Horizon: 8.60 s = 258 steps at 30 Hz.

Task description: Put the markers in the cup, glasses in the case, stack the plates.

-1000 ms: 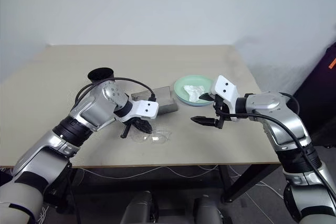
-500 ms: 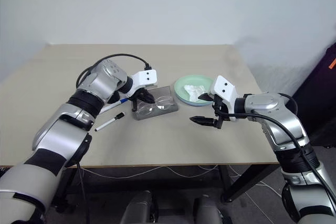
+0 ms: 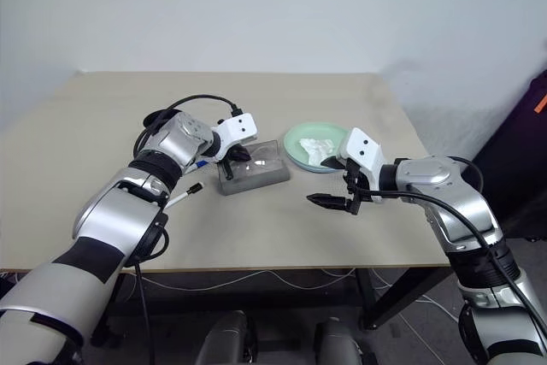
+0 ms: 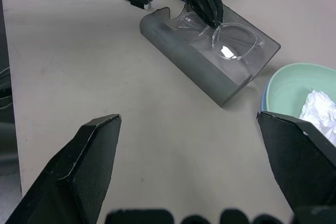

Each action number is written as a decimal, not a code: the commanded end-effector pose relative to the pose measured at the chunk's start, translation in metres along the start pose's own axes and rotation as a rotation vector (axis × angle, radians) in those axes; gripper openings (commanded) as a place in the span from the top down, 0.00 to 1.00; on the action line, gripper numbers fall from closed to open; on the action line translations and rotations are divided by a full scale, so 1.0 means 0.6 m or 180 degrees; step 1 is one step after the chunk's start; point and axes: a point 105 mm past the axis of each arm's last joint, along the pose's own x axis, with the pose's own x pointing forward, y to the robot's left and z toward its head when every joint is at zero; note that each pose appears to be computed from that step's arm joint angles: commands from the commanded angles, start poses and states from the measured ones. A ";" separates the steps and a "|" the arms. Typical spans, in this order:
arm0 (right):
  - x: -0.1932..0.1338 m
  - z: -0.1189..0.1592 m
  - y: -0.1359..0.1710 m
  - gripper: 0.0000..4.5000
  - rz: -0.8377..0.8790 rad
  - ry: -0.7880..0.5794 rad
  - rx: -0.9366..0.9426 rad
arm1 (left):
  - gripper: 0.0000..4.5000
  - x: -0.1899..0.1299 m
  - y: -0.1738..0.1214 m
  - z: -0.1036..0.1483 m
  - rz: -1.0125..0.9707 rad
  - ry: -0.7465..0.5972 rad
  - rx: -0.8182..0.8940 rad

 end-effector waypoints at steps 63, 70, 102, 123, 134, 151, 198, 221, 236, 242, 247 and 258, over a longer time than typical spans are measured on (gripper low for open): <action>-0.003 0.030 -0.013 0.00 -0.0138 -0.0148 -0.0151 | 0.99 -0.009 0.046 -0.040 0.0824 0.0107 0.0038; -0.002 0.029 -0.014 0.00 -0.0146 -0.0152 -0.0160 | 0.99 -0.020 0.028 -0.032 0.0268 0.0078 0.0391; 0.016 0.041 -0.022 0.00 0.0005 -0.0179 -0.0234 | 0.55 -0.126 -0.019 -0.120 0.0010 0.0237 -0.0152; 0.019 0.042 -0.018 0.00 0.0078 -0.0166 -0.0230 | 0.24 -0.106 -0.049 -0.192 -0.0053 0.0958 -0.0591; 0.020 0.040 -0.016 0.00 0.0059 -0.0158 -0.0229 | 0.24 -0.118 -0.043 -0.219 -0.0036 0.1076 -0.1202; 0.023 0.041 -0.018 0.00 0.0042 -0.0170 -0.0242 | 0.97 -0.134 -0.022 -0.247 -0.0102 0.1120 -0.1663; 0.030 0.044 -0.013 0.00 0.0079 -0.0215 -0.0236 | 0.68 -0.250 0.202 -0.070 0.2223 -0.1931 -0.1520; 0.031 0.043 -0.011 0.00 0.0079 -0.0214 -0.0205 | 0.01 -0.277 0.063 -0.140 0.0366 -0.1425 -0.1024; 0.035 0.044 -0.006 0.00 0.0137 -0.0218 -0.0192 | 0.01 -0.213 0.017 -0.237 0.0495 -0.1010 -0.1411; 0.033 0.042 -0.004 0.00 0.0119 -0.0220 -0.0178 | 0.01 -0.195 0.017 -0.242 0.0465 -0.0938 -0.1388; 0.034 0.042 -0.002 0.00 0.0109 -0.0227 -0.0167 | 0.01 -0.182 0.023 -0.239 0.0476 -0.0901 -0.1382; 0.037 0.044 0.000 0.00 0.0110 -0.0243 -0.0166 | 0.01 -0.155 0.022 -0.229 0.0367 -0.0796 -0.1296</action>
